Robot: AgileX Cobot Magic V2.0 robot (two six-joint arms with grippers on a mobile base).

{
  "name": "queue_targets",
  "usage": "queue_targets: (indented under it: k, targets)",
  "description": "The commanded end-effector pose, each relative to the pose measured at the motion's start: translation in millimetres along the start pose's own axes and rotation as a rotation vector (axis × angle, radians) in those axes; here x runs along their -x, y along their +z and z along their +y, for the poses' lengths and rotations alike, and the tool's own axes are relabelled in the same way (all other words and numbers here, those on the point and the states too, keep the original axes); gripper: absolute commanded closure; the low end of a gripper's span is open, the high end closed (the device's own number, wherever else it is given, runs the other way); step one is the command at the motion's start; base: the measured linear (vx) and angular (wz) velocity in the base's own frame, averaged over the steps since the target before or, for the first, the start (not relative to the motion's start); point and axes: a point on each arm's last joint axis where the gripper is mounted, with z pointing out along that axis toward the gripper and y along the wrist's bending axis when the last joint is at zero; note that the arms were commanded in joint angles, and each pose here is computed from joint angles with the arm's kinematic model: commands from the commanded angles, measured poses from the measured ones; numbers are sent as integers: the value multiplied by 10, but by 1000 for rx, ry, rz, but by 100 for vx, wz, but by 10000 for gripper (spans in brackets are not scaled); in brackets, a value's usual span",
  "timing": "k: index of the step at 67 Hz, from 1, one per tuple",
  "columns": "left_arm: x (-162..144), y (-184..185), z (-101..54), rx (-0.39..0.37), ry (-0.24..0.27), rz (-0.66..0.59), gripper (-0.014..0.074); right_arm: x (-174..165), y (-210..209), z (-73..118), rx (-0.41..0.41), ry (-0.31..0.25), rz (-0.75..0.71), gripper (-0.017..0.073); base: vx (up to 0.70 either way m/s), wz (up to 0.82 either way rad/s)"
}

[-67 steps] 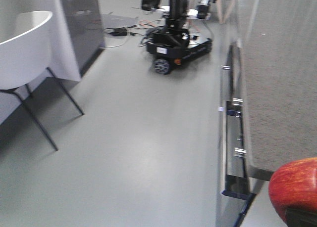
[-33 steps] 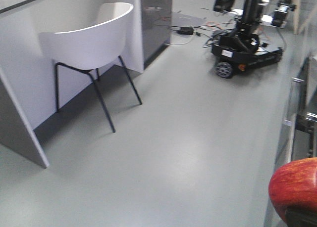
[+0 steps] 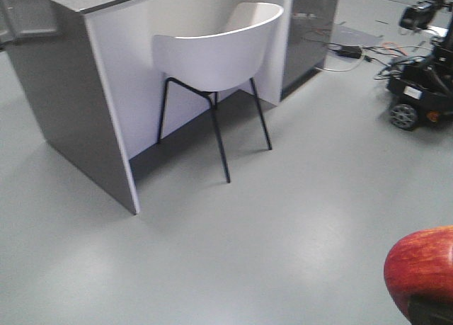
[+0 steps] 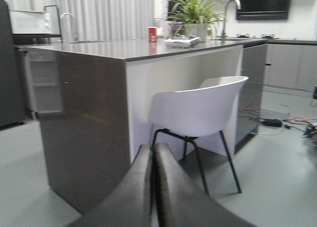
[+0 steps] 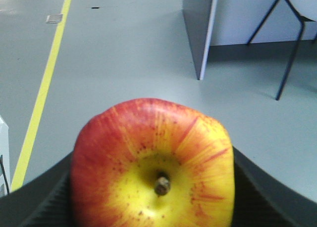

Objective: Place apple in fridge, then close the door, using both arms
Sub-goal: 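Hold the apple in the right gripper while driving away from the counter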

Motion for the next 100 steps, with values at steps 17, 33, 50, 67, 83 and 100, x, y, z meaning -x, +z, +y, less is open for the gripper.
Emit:
queue_targets:
  k: [17, 33, 50, 67, 83, 100]
  targets:
    - [-16, -5, 7, 1, -14, -64, 599, 117, -47, 4, -4, 5, -86, 335, -2, 41]
    - [-16, -5, 7, 1, -14, -64, 599, 117, -47, 4, -4, 5, -86, 335, -1, 40]
    - [-16, -5, 7, 1, -14, -64, 599, 117, -47, 4, -4, 5, -86, 335, 0, 38]
    - [-16, -5, 7, 1, -14, -64, 599, 117, -47, 4, -4, 5, -86, 335, 3, 42]
    - [-16, -5, 7, 1, -14, -64, 599, 116, -47, 3, -4, 4, -86, 335, 6, 41]
    - [-16, -5, 7, 1, -14, -64, 599, 116, -47, 3, -4, 4, -86, 335, 7, 35]
